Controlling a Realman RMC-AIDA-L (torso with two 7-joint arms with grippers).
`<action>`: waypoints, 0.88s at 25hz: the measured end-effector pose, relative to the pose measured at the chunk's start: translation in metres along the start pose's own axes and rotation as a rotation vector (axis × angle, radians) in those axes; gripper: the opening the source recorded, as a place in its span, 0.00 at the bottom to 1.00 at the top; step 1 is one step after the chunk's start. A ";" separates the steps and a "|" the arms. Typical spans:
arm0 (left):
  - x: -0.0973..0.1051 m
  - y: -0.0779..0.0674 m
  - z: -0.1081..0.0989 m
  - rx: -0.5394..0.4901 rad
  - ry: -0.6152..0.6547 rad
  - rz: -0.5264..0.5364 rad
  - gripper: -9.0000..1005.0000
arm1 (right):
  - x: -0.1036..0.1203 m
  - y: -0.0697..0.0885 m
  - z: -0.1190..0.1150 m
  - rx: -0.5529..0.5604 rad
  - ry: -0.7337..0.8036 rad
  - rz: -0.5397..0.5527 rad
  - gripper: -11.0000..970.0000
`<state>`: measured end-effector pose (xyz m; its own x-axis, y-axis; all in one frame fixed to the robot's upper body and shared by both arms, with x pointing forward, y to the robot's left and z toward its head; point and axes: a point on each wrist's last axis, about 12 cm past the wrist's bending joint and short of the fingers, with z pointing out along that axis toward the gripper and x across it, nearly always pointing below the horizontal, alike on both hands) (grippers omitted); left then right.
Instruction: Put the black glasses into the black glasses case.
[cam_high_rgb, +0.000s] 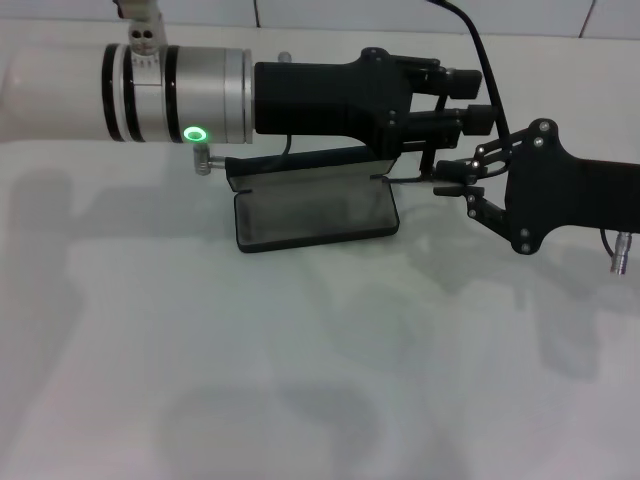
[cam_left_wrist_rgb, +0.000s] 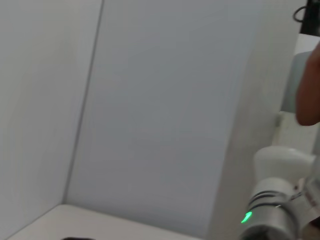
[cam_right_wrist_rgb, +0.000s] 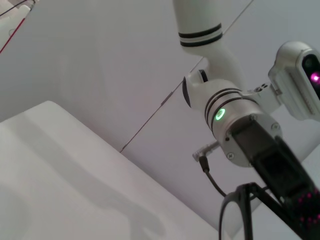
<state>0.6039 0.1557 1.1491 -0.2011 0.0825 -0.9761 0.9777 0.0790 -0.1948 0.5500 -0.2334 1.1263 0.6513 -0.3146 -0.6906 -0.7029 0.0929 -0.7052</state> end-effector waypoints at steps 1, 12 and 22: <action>-0.001 -0.001 0.001 0.016 -0.005 -0.001 0.46 | 0.000 0.001 0.000 0.003 -0.001 -0.006 0.14; -0.009 -0.006 -0.005 0.057 -0.062 0.004 0.46 | 0.004 0.011 -0.007 0.011 0.013 -0.053 0.15; 0.002 -0.001 0.001 0.010 0.029 -0.074 0.46 | -0.001 0.012 -0.010 0.034 -0.029 -0.115 0.15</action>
<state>0.6024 0.1551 1.1470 -0.2741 0.1055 -0.9559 0.9607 0.0755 -0.2671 0.5381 -0.2409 1.1207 0.7356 -0.2976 -0.6086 -0.6131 0.0895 -0.7849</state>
